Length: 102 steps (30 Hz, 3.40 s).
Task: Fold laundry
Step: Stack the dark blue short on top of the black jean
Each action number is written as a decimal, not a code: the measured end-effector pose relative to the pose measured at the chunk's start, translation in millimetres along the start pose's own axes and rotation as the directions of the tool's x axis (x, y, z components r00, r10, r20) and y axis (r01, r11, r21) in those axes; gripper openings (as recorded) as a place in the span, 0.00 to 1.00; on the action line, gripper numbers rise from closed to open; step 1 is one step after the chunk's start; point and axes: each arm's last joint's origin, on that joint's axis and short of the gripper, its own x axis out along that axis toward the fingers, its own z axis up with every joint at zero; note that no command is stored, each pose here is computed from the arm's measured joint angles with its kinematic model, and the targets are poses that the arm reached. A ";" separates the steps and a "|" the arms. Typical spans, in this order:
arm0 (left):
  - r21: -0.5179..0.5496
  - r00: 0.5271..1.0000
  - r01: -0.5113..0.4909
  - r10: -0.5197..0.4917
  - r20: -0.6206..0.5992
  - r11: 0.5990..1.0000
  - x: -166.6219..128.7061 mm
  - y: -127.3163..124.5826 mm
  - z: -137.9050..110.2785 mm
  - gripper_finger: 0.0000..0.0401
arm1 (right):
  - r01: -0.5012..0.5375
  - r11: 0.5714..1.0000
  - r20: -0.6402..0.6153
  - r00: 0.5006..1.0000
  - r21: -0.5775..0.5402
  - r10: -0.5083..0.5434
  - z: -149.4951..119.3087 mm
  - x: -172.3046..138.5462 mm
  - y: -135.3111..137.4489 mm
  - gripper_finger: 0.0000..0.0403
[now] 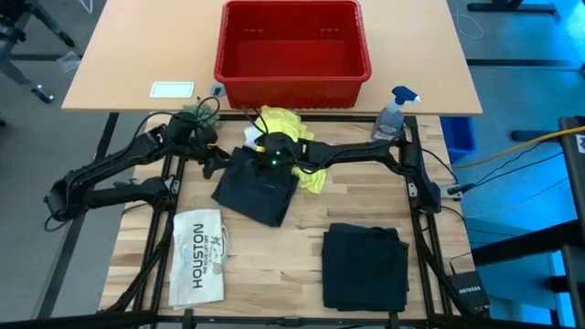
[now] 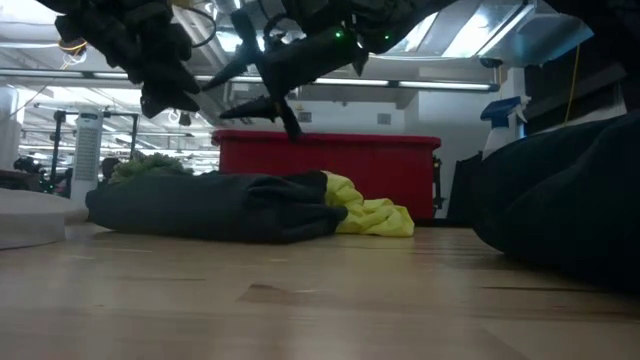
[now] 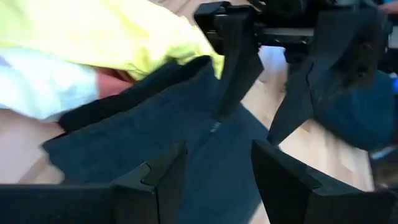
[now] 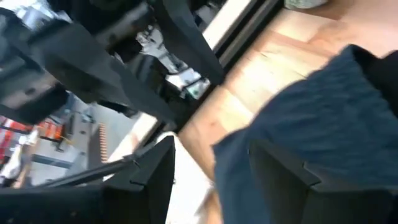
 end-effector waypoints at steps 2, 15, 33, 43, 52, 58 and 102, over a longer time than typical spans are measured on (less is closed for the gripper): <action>0.001 1.000 0.026 -0.026 -0.003 1.000 0.0 -0.8 -0.1 0.43 | -0.013 1.000 0.004 1.000 0.020 0.013 -1.4 0.3 3.0 0.49; 0.027 0.988 0.150 -0.149 -0.049 0.988 1.2 -7.4 -3.8 0.43 | -0.026 0.999 0.046 0.999 0.027 0.025 -13.0 2.1 17.4 0.49; 0.030 0.979 0.184 -0.180 -0.090 0.983 3.8 -14.2 -7.4 0.43 | -0.012 1.000 0.064 0.998 0.013 0.011 -23.8 3.1 26.3 0.48; 0.032 0.979 0.187 -0.184 -0.093 0.982 4.1 -15.0 -7.6 0.43 | -0.005 1.000 0.072 0.997 0.000 0.005 -26.7 3.3 28.6 0.48; 0.032 0.979 0.187 -0.183 -0.093 0.982 4.1 -15.0 -7.6 0.43 | 0.002 1.000 0.078 0.997 -0.019 -0.001 -31.0 3.5 32.0 0.48; 0.032 0.979 0.186 -0.183 -0.093 0.982 4.2 -15.0 -7.6 0.43 | 0.006 1.000 0.084 0.996 -0.019 -0.004 -30.8 3.5 31.9 0.48; 0.019 0.977 0.184 -0.181 -0.113 0.983 4.0 -14.7 -9.9 0.43 | 0.006 1.000 0.084 0.996 -0.019 -0.005 -30.6 3.4 31.7 0.48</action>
